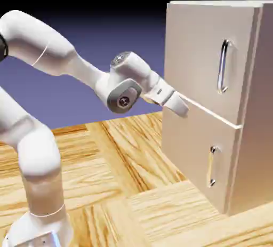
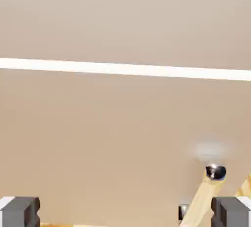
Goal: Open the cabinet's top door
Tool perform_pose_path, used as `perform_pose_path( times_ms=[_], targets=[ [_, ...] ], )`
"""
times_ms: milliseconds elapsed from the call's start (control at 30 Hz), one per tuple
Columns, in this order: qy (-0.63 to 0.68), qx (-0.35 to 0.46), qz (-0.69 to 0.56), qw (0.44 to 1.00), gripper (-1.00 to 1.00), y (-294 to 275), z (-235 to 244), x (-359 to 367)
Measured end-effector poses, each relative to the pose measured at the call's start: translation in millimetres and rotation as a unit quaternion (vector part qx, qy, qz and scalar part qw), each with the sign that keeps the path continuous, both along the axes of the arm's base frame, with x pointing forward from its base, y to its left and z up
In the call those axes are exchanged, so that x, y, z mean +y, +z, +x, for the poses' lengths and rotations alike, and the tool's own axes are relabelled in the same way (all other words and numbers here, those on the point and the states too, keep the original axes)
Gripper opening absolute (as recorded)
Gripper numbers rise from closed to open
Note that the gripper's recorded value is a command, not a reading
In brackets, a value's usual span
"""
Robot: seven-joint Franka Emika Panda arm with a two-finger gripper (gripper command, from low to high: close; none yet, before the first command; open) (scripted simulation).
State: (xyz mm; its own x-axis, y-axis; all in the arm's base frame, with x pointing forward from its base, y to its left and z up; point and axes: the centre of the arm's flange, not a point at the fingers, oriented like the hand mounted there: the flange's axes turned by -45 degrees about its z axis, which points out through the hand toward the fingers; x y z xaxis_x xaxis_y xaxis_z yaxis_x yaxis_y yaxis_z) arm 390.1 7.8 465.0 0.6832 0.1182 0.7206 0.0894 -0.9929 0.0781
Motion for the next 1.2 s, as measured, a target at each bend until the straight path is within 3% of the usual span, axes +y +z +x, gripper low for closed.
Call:
perform_pose_path(
  times_ms=[267,533,833,1200],
  targets=[
    [0.143,-0.050,-0.157,0.976,0.00,41,1,17],
    [0.258,-0.096,-0.316,0.908,0.00,75,-4,24],
    [0.349,-0.136,-0.490,0.787,0.00,101,-11,21],
    [0.405,-0.155,-0.677,0.594,0.00,117,-15,0]
  ],
)
